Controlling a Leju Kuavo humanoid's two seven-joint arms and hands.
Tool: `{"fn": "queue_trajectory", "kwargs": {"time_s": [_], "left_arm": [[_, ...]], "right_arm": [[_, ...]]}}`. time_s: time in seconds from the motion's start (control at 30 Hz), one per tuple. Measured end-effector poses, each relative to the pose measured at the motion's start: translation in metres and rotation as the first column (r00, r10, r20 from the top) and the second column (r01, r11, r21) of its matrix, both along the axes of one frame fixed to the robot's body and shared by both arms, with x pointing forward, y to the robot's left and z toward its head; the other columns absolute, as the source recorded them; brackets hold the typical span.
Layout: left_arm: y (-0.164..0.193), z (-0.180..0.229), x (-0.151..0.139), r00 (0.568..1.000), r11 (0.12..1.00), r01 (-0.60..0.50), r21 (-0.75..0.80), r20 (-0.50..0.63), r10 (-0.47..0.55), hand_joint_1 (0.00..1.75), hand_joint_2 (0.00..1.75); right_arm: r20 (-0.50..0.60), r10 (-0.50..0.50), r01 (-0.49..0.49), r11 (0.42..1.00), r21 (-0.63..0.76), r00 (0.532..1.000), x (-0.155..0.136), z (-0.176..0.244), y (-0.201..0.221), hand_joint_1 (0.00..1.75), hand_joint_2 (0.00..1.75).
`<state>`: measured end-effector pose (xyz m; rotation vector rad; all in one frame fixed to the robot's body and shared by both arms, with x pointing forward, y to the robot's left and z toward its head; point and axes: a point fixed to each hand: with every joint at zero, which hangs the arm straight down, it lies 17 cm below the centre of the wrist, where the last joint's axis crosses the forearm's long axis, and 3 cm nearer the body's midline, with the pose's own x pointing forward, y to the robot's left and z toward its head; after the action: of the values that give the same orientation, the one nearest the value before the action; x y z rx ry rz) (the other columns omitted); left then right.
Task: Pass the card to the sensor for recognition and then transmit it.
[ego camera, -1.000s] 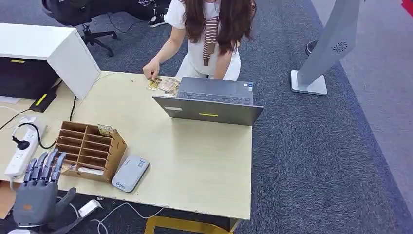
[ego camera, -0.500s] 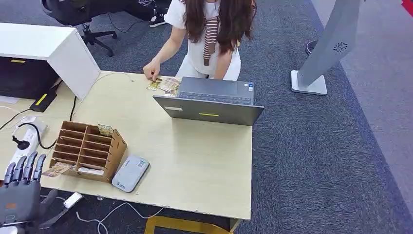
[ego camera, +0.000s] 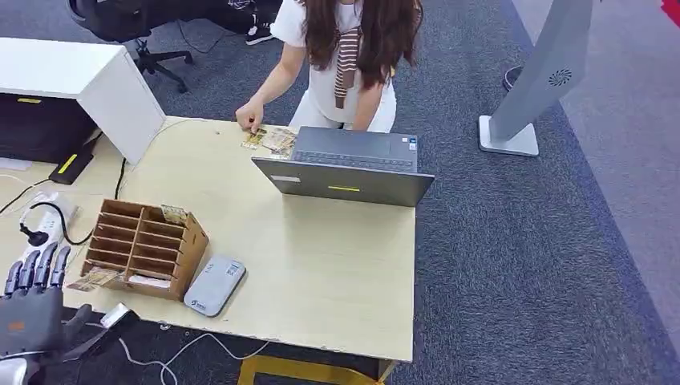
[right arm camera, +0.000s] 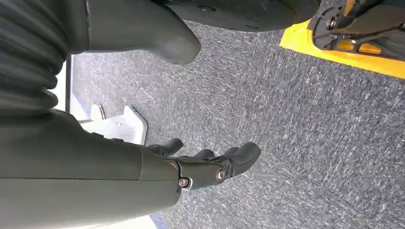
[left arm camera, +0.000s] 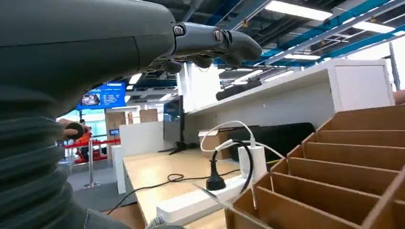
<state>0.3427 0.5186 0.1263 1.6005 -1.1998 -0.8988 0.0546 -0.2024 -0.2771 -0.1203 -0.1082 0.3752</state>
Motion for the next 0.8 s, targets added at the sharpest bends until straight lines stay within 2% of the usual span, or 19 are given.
{"fn": "queue_trajectory", "kwargs": {"time_s": [0.5, 0.8], "left_arm": [[0.024, -0.01, 0.004, 0.997, 0.998, -0.065, -0.01, -0.039, 0.064, 0.0, 1.75], [0.026, -0.017, 0.009, 0.995, 0.998, -0.065, 0.004, -0.072, 0.065, 0.0, 1.75]], "right_arm": [[0.003, 0.016, -0.016, 1.0, -0.001, 1.0, 0.001, 0.0, 0.0, 0.0, 1.75], [0.001, 0.019, -0.019, 1.0, 0.002, 1.0, 0.001, 0.0, 0.001, 0.0, 1.75]]}}
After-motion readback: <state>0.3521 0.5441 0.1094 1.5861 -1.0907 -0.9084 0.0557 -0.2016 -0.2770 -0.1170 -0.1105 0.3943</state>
